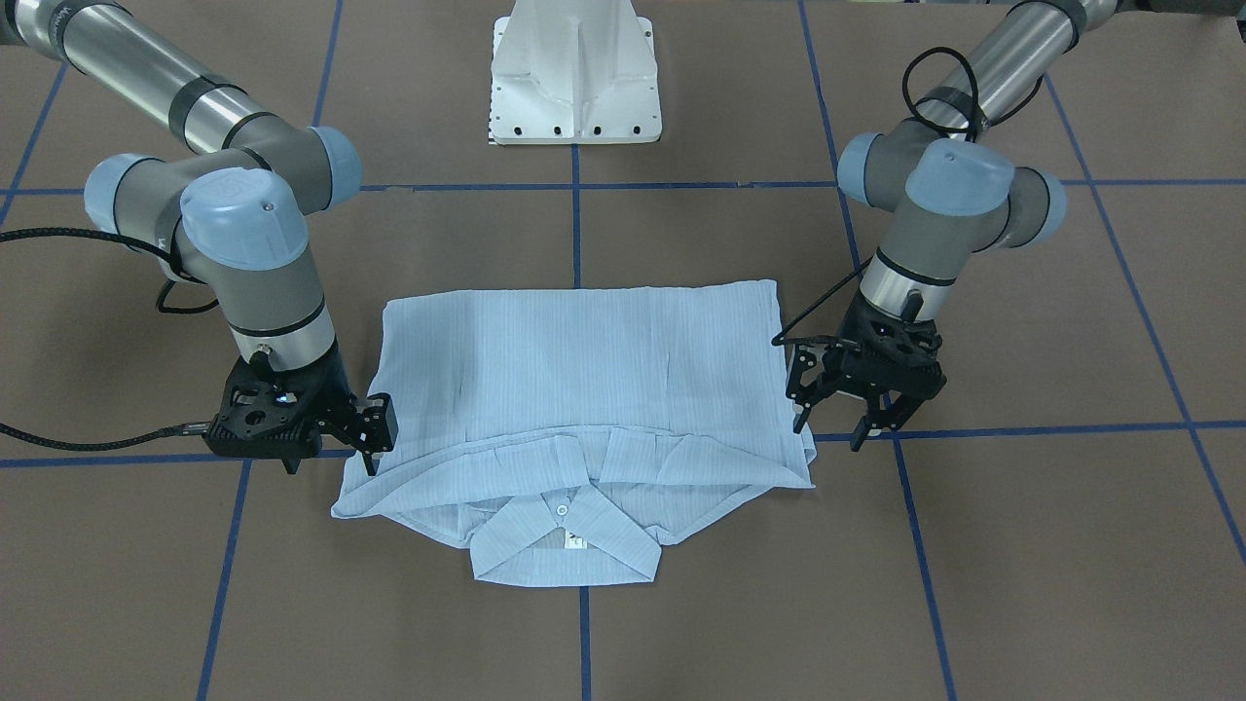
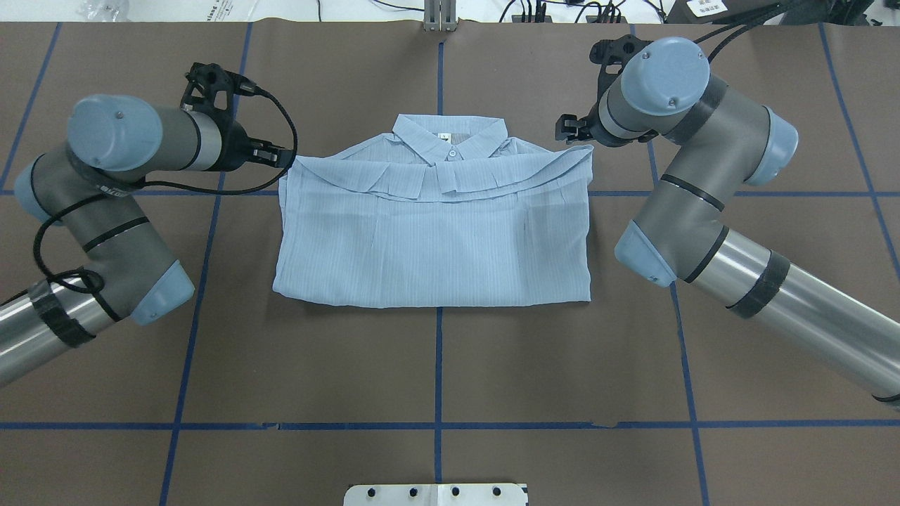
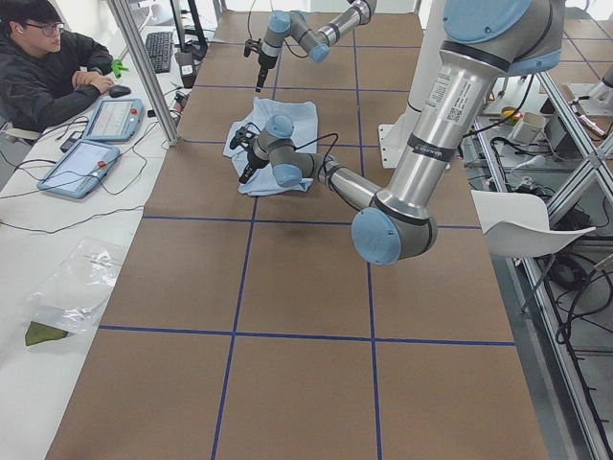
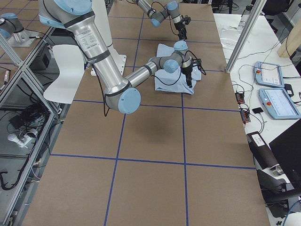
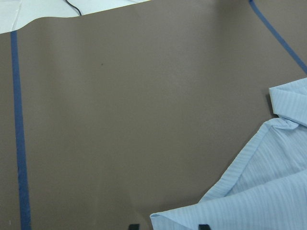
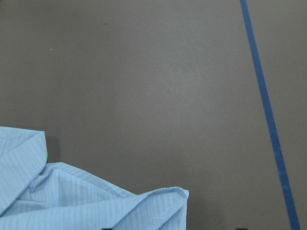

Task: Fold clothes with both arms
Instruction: 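Lower the left gripper to the shirt side edge nearest it and grasp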

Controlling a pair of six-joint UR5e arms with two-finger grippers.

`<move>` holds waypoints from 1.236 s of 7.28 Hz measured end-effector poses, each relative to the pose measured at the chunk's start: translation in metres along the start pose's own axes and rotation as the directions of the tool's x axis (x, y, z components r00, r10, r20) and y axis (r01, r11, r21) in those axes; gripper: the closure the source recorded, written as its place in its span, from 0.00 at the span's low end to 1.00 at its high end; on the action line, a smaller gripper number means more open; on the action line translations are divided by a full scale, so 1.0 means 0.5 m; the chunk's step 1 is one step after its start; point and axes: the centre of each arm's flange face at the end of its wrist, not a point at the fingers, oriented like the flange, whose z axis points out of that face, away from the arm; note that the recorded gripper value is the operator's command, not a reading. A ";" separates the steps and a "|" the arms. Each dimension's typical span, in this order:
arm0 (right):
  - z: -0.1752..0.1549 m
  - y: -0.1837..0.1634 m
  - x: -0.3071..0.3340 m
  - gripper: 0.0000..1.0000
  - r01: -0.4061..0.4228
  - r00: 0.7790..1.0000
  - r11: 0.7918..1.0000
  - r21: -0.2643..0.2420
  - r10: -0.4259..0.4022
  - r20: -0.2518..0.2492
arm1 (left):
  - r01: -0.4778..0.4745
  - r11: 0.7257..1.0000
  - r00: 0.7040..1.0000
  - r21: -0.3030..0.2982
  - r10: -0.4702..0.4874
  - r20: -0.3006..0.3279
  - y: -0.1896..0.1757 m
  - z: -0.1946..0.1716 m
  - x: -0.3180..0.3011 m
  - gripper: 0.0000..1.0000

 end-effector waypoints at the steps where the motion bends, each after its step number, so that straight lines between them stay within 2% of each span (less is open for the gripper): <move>1: -0.005 0.001 0.000 0.00 0.000 1.000 1.000 0.002 0.000 0.004 | 0.055 0.998 0.998 -0.017 -0.055 -0.041 0.045 -0.030 0.023 0.00; 2: -0.009 0.003 -0.001 0.00 0.000 1.000 1.000 0.004 0.000 0.008 | 0.098 0.994 0.992 -0.049 -0.101 -0.076 0.103 -0.051 0.056 0.00; 4: -0.012 0.003 -0.002 0.00 -0.004 1.000 1.000 0.006 0.004 0.011 | 0.166 0.982 0.980 -0.092 -0.174 -0.094 0.220 -0.081 0.109 0.00; 5: -0.012 0.004 -0.002 0.00 -0.005 1.000 1.000 0.006 0.005 0.011 | 0.211 0.972 0.972 -0.102 -0.220 -0.084 0.272 -0.081 0.136 0.17; 6: -0.013 0.004 -0.003 0.00 -0.005 1.000 1.000 0.007 0.005 0.013 | 0.245 0.964 0.965 -0.107 -0.253 -0.072 0.313 -0.072 0.160 0.44; 8: -0.014 0.005 -0.005 0.00 -0.003 1.000 1.000 0.007 0.002 0.014 | 0.267 0.957 0.960 -0.111 -0.275 -0.056 0.351 -0.056 0.182 1.00; 9: -0.015 0.006 -0.006 0.00 -0.003 1.000 1.000 0.007 0.003 0.015 | 0.269 0.957 0.960 -0.113 -0.276 -0.053 0.357 -0.052 0.185 1.00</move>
